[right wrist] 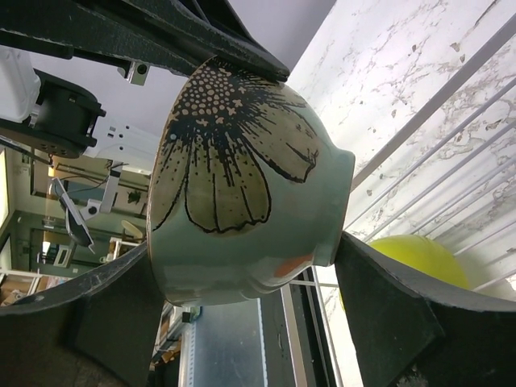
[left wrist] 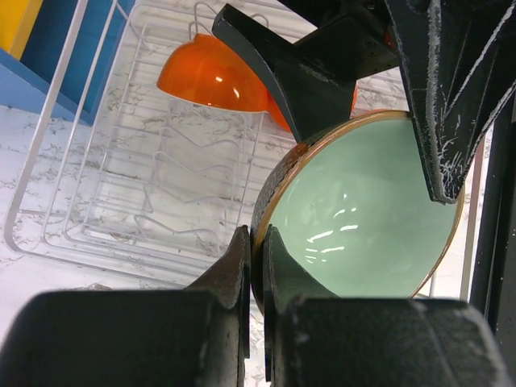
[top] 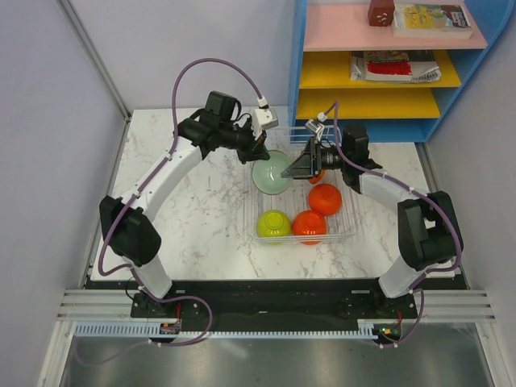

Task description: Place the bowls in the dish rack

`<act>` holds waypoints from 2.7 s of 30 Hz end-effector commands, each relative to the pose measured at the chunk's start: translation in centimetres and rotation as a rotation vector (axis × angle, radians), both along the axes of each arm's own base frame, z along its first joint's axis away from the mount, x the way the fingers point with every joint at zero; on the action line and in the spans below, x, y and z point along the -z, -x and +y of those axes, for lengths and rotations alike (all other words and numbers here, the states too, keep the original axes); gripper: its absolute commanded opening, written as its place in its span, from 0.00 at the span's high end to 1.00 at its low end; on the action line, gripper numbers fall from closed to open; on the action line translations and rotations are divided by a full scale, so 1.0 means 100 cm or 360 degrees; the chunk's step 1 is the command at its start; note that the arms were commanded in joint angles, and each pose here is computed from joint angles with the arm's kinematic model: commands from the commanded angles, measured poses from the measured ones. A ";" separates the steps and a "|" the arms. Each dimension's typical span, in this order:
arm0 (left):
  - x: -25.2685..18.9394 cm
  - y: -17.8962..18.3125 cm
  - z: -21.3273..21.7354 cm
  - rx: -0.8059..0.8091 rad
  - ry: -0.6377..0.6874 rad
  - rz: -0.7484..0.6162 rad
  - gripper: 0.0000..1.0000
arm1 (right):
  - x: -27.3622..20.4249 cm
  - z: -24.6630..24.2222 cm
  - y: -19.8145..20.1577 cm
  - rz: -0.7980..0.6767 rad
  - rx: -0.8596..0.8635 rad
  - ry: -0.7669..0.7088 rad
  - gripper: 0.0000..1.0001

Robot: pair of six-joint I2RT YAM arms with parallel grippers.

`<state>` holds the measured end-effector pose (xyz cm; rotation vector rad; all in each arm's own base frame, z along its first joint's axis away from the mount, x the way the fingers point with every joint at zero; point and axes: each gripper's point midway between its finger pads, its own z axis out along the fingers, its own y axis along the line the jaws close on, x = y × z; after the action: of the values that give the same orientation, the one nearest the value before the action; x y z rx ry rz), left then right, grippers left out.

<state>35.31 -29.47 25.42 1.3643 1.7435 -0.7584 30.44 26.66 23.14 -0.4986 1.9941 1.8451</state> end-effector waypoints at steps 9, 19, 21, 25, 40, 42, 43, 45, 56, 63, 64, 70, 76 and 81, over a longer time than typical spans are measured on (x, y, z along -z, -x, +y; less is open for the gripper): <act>-0.038 -0.002 0.000 0.0004 0.0117 -0.0186 0.98 | -0.017 -0.004 0.006 -0.0247 -0.0093 -0.0055 0.15; -0.037 0.005 -0.002 0.0030 0.0141 -0.0138 0.98 | -0.003 -0.004 -0.003 -0.0251 -0.0095 0.0044 0.11; -0.038 0.006 -0.002 0.0037 0.0145 -0.0133 0.98 | -0.004 -0.004 -0.005 -0.0266 -0.0089 0.0045 0.11; -0.037 0.008 -0.003 0.0050 0.0152 -0.0115 0.98 | -0.009 -0.004 -0.006 -0.0300 -0.0085 0.0044 0.12; -0.037 0.012 -0.005 0.0074 0.0160 -0.0076 0.98 | -0.017 -0.005 -0.006 -0.0387 -0.0087 0.0062 0.35; -0.037 0.012 -0.005 0.0076 0.0161 -0.0078 0.98 | -0.015 -0.003 -0.005 -0.0383 -0.0093 0.0064 0.46; -0.037 0.012 -0.005 0.0076 0.0161 -0.0078 0.98 | -0.015 -0.003 -0.005 -0.0383 -0.0096 0.0064 0.56; -0.037 0.012 -0.005 0.0077 0.0162 -0.0073 0.98 | -0.012 -0.002 -0.004 -0.0374 -0.0097 0.0069 0.71; -0.033 0.012 -0.008 0.0082 0.0167 -0.0038 0.87 | 0.000 0.001 -0.010 -0.0341 -0.0038 0.0121 1.00; -0.033 0.015 -0.010 0.0107 0.0184 -0.0012 0.59 | 0.016 0.001 -0.018 -0.0282 0.0032 0.0186 1.00; -0.033 0.015 -0.010 0.0110 0.0185 -0.0013 0.53 | 0.017 0.001 -0.019 -0.0278 0.0042 0.0194 1.00; -0.030 0.009 -0.007 0.0063 0.0157 -0.0016 0.33 | 0.023 0.000 -0.025 -0.0274 0.0099 0.0247 1.00; -0.045 -0.013 0.022 -0.0133 0.0206 -0.0004 0.00 | 0.024 -0.006 -0.035 -0.0299 0.0209 0.0369 1.00; -0.049 -0.032 0.075 -0.0423 0.0210 0.0031 0.00 | 0.020 -0.015 -0.051 -0.0363 0.0379 0.0524 1.00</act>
<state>37.57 -25.57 26.10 1.1802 1.8303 -0.7917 33.38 25.46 16.83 -0.4511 2.2247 1.4290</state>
